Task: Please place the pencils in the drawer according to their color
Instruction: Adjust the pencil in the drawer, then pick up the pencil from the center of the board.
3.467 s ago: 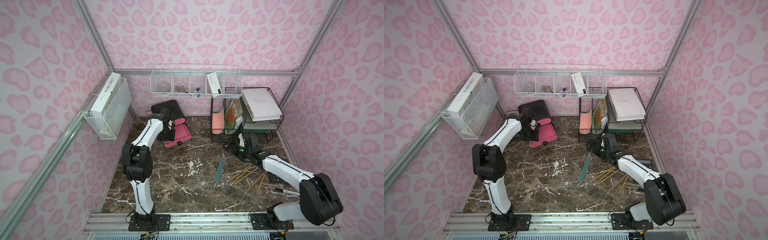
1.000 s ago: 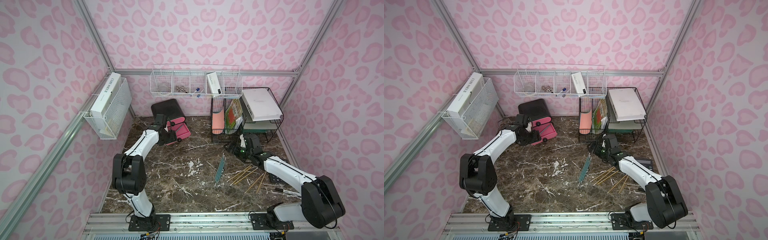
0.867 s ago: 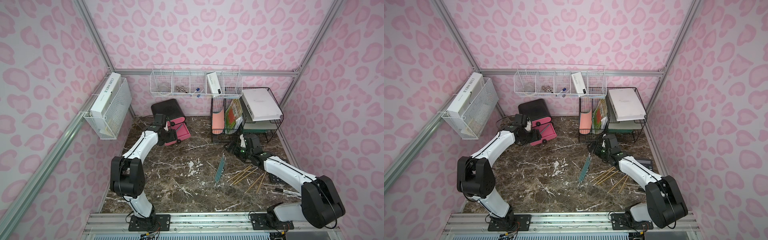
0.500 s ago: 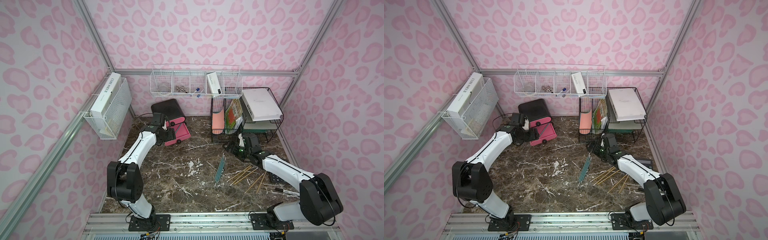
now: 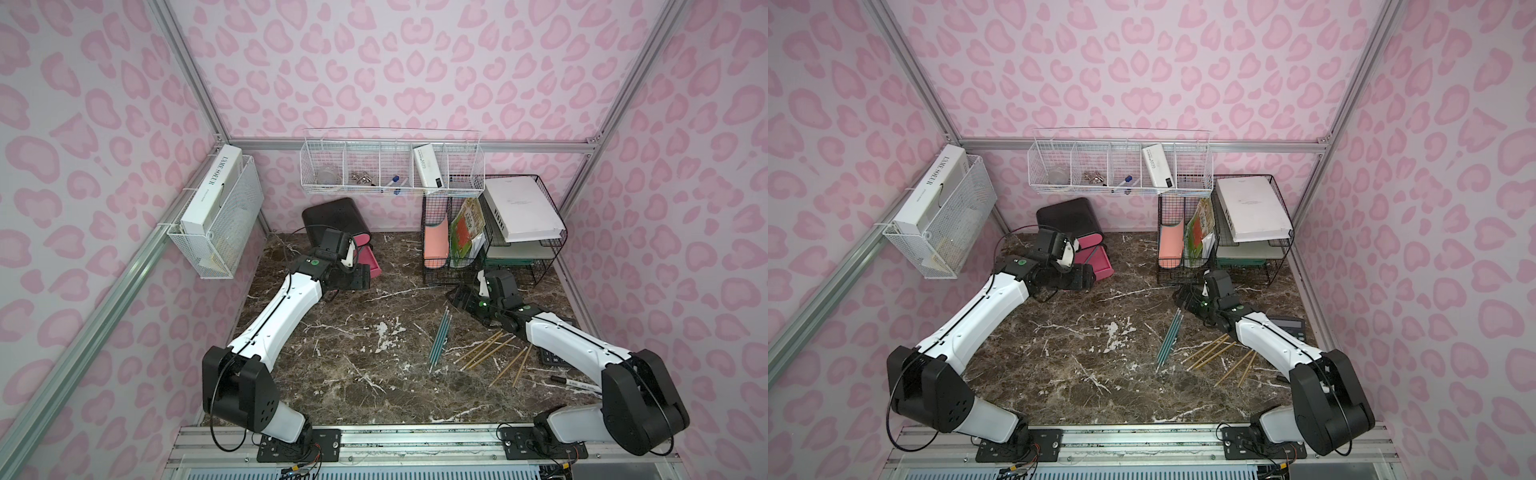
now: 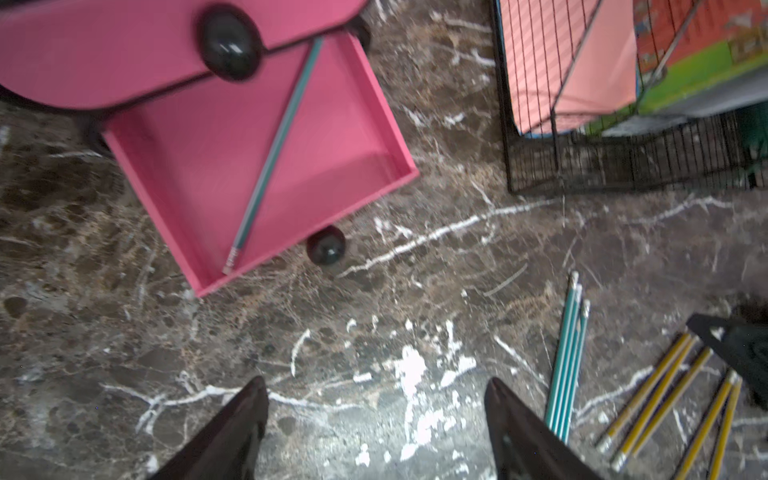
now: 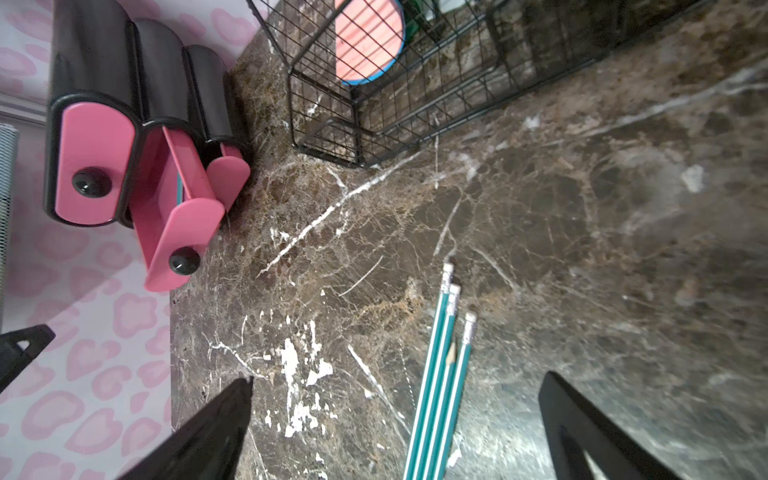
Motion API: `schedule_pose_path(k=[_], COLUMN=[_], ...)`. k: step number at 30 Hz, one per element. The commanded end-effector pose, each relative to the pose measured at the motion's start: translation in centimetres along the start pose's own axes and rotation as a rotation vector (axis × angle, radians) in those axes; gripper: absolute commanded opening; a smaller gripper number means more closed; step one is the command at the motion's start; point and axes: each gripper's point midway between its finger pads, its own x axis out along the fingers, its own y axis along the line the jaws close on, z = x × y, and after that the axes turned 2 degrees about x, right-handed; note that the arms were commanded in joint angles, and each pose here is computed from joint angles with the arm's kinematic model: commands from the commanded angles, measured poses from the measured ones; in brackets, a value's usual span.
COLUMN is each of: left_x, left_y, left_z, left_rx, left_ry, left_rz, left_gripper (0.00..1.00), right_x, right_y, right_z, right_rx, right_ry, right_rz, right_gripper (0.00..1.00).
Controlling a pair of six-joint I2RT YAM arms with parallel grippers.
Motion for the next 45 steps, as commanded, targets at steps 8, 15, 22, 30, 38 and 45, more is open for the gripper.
schedule_pose_path(k=[8,15,22,30,38,45], left_x=[1.8,5.1,8.3,10.5,11.8,12.5], left_y=[-5.6,-11.2,-16.0,-18.3,-18.3,-17.8], left_z=[-4.3,-6.7,-9.8,-12.2,-12.7,-12.9], left_rx=[0.048,0.155,0.270,0.345,0.391,0.407], left_ry=[0.083,0.187,0.302,0.374,0.391,0.387], left_rz=[-0.013,-0.021,-0.027,-0.027,-0.003,0.033], left_gripper=[0.86,0.87,0.87,0.87,0.86,0.86], right_x=[-0.8,-1.3,-2.3,-3.0,-3.0,-2.7], right_y=[-4.0,-5.8,-7.0,-8.3,-8.9,-8.9], right_z=[-1.0,-1.0,-1.0,-1.2,-1.7,-1.9], right_rx=[0.032,0.056,0.076,0.096,0.103,0.110], right_ry=[-0.002,0.002,-0.015,-0.016,-0.009,-0.002], right_rz=[-0.087,-0.128,-0.145,-0.170,-0.168,-0.162], right_gripper=[0.99,0.99,0.99,0.99,0.99,0.99])
